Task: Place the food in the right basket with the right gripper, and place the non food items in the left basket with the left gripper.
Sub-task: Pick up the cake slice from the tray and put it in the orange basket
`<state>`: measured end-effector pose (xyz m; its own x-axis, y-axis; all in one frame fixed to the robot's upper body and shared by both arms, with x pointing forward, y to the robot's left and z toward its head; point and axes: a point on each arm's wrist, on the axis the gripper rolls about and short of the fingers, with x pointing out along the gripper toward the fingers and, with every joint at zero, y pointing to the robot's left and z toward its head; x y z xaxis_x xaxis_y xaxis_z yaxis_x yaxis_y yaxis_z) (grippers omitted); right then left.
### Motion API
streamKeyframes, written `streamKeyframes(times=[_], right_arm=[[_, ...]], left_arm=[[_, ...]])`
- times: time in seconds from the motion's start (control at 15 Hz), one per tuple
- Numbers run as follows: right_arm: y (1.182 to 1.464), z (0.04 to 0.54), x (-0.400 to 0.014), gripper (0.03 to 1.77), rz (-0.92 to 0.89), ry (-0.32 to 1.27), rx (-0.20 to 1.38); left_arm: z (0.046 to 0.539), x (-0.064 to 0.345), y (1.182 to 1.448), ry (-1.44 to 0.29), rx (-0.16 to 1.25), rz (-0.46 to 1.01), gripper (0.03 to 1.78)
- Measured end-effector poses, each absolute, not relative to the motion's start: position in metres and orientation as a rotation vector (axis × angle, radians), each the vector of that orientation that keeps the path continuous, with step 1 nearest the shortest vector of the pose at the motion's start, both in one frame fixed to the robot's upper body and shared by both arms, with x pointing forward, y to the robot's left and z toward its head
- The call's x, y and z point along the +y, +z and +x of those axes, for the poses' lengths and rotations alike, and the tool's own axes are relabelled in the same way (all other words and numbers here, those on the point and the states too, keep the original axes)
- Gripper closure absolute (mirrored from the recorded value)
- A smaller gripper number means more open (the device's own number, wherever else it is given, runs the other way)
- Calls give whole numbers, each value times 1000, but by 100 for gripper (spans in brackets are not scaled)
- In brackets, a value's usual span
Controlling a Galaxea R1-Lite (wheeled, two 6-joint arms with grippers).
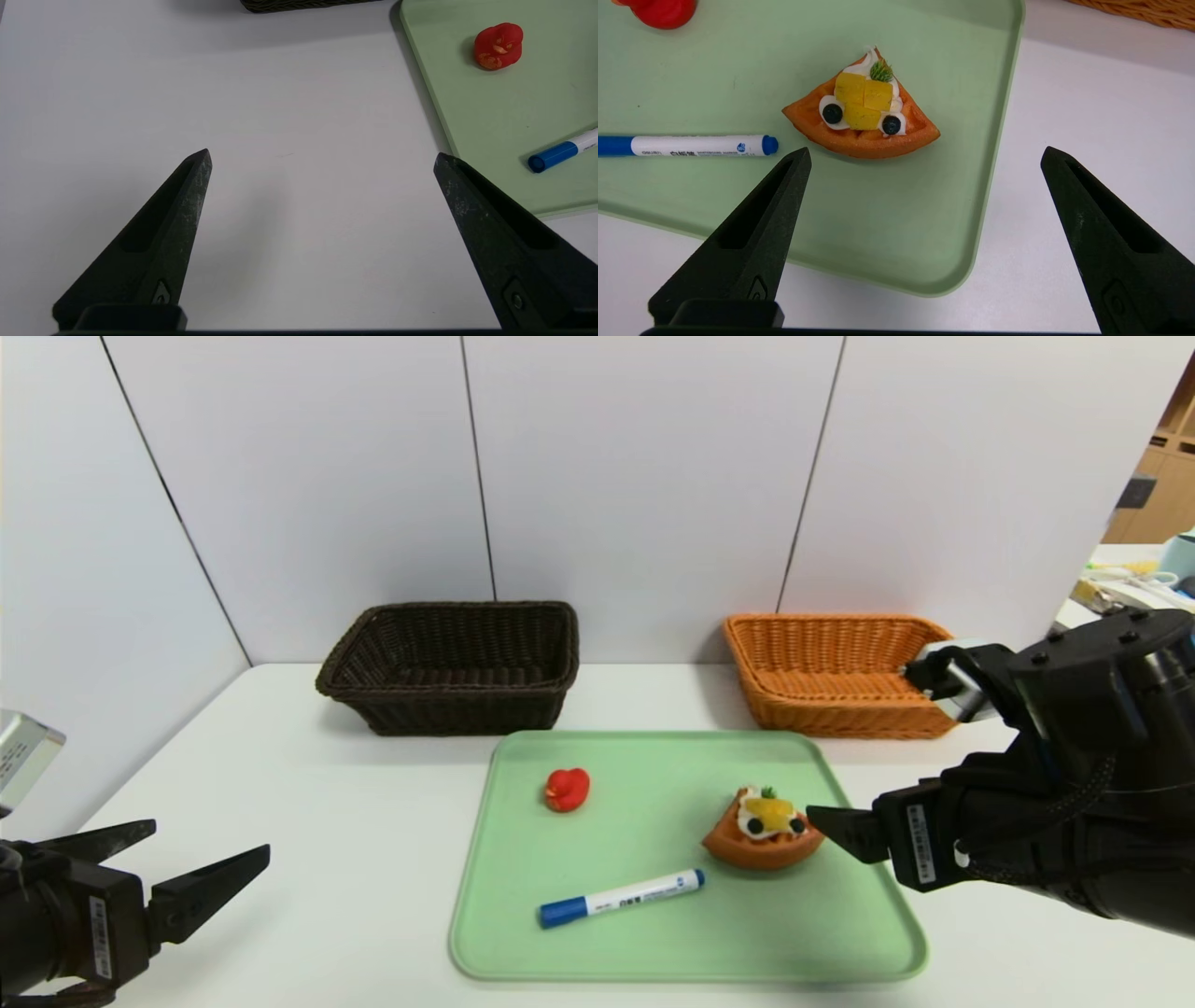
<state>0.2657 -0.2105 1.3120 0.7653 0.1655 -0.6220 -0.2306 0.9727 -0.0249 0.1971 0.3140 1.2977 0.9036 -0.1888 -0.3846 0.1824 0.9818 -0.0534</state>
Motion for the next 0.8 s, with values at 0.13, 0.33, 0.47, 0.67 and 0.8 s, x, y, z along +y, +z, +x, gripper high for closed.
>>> streamKeyframes(times=[0.13, 0.33, 0.47, 0.67, 0.8], right_arm=[[1319, 266, -209, 10, -102, 201, 717], [1330, 267, -208, 10, -104, 165, 813], [1337, 268, -206, 10, -125, 147, 878], [1342, 271, -203, 10, -151, 110, 974], [1339, 275, -200, 10, -164, 102, 1009]], left_arm=[[196, 314, 1297, -192, 399, -15, 12], [195, 314, 1298, -188, 392, -12, 12], [194, 315, 1299, -182, 387, -12, 12], [193, 315, 1299, -180, 385, -12, 12], [193, 315, 1299, -180, 383, -13, 12]])
